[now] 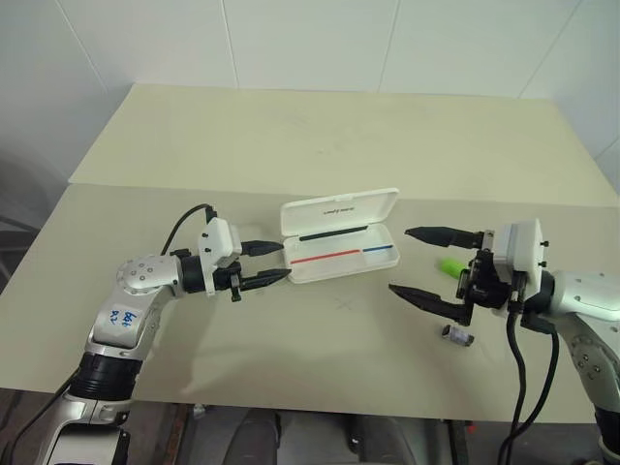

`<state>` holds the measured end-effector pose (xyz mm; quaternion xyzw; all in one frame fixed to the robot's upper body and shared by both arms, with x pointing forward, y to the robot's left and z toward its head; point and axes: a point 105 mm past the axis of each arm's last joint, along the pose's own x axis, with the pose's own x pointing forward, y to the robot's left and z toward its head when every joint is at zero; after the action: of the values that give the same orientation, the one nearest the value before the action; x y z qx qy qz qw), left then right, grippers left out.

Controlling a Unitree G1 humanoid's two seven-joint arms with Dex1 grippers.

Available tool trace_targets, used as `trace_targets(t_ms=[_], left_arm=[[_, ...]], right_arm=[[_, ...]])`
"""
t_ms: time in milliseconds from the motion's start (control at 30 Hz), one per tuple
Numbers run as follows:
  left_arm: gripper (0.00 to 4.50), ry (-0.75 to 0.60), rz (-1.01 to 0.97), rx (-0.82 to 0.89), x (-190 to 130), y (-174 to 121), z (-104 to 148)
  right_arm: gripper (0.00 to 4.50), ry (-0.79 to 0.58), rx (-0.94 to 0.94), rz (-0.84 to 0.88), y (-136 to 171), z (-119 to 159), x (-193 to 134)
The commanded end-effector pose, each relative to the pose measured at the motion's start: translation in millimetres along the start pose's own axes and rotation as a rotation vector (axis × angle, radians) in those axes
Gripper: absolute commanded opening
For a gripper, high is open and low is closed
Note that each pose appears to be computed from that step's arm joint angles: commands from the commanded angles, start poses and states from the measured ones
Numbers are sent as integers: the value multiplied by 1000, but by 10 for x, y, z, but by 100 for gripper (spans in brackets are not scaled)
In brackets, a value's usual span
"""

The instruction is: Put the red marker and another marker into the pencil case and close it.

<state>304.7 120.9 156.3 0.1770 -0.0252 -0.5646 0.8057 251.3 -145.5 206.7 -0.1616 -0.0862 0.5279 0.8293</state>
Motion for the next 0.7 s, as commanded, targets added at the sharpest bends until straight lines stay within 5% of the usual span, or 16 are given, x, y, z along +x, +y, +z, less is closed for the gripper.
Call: trace_targets(t_ms=[33, 700], left_arm=[[251, 9, -41, 70, 95, -41, 57], [251, 31, -145, 65, 544, -149, -54]], right_arm=[[450, -39, -35, -10, 6, 62, 46], [450, -90, -88, -88, -13, 151, 114]])
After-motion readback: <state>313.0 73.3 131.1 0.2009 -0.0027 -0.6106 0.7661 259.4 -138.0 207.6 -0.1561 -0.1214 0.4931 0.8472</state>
